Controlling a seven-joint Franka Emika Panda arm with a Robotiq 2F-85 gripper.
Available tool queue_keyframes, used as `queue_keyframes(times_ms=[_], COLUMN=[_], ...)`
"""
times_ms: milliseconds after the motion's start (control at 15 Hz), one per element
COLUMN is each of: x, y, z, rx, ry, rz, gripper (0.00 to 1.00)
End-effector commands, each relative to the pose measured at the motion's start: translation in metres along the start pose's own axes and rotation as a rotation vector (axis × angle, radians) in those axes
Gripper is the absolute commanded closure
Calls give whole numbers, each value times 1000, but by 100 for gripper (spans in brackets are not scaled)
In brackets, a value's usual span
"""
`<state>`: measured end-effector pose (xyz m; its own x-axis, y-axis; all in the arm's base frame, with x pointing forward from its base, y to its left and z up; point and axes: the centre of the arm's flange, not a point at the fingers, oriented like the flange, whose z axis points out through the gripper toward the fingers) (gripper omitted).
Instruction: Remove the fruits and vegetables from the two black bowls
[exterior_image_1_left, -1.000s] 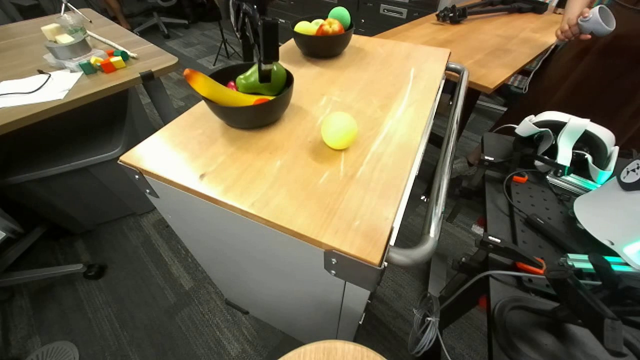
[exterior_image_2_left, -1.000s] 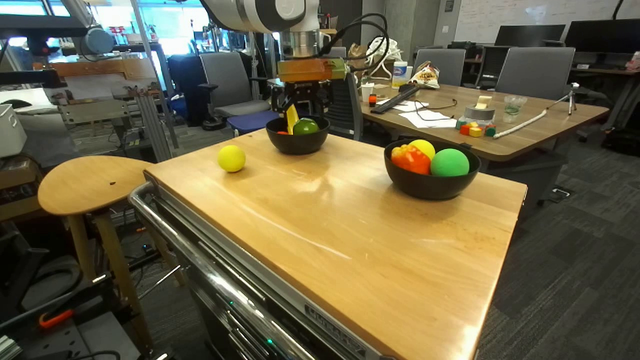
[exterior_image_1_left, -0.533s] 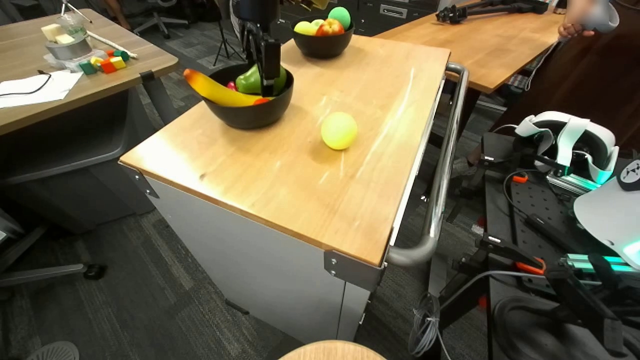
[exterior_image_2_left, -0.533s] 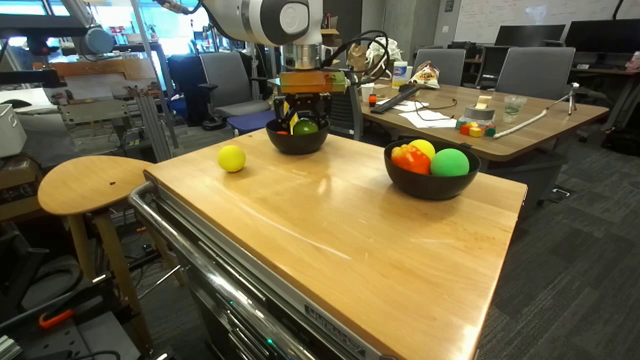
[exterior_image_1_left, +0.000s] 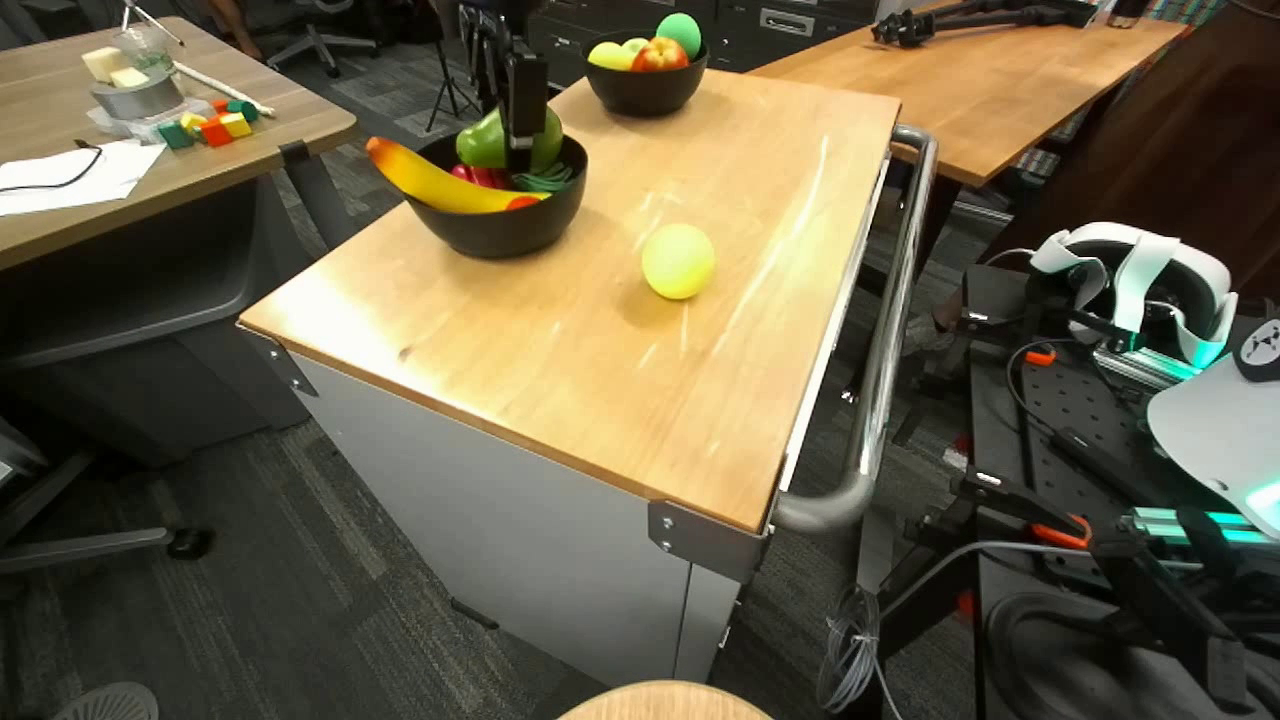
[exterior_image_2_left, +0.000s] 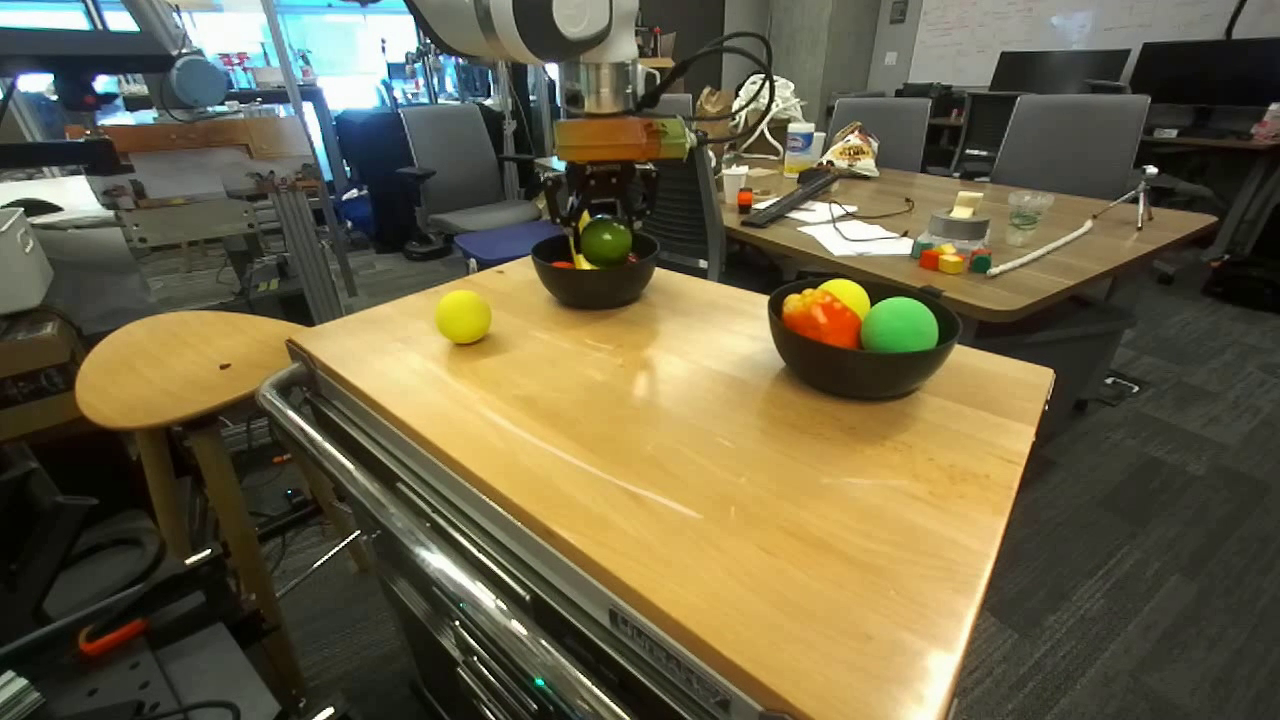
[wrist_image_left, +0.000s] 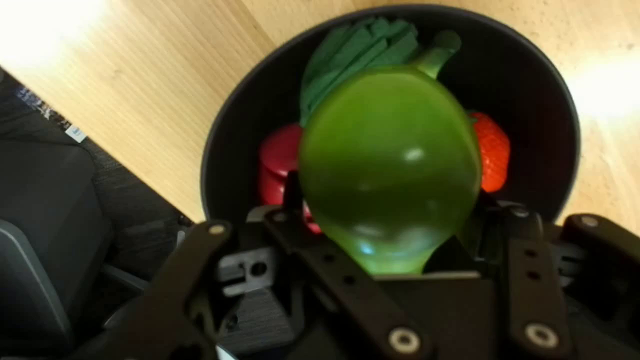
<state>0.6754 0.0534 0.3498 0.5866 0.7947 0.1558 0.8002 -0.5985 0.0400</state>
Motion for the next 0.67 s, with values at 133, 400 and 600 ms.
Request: queue_keyframes(times_ms=[133, 400, 600], x=[-8, -42, -72], y=[-71, -98, -89], z=[-95, -83, -58], rx=[56, 99, 105], ry=[-17, -124, -153], rz=[-34, -2, 67], gripper=[58, 58, 58])
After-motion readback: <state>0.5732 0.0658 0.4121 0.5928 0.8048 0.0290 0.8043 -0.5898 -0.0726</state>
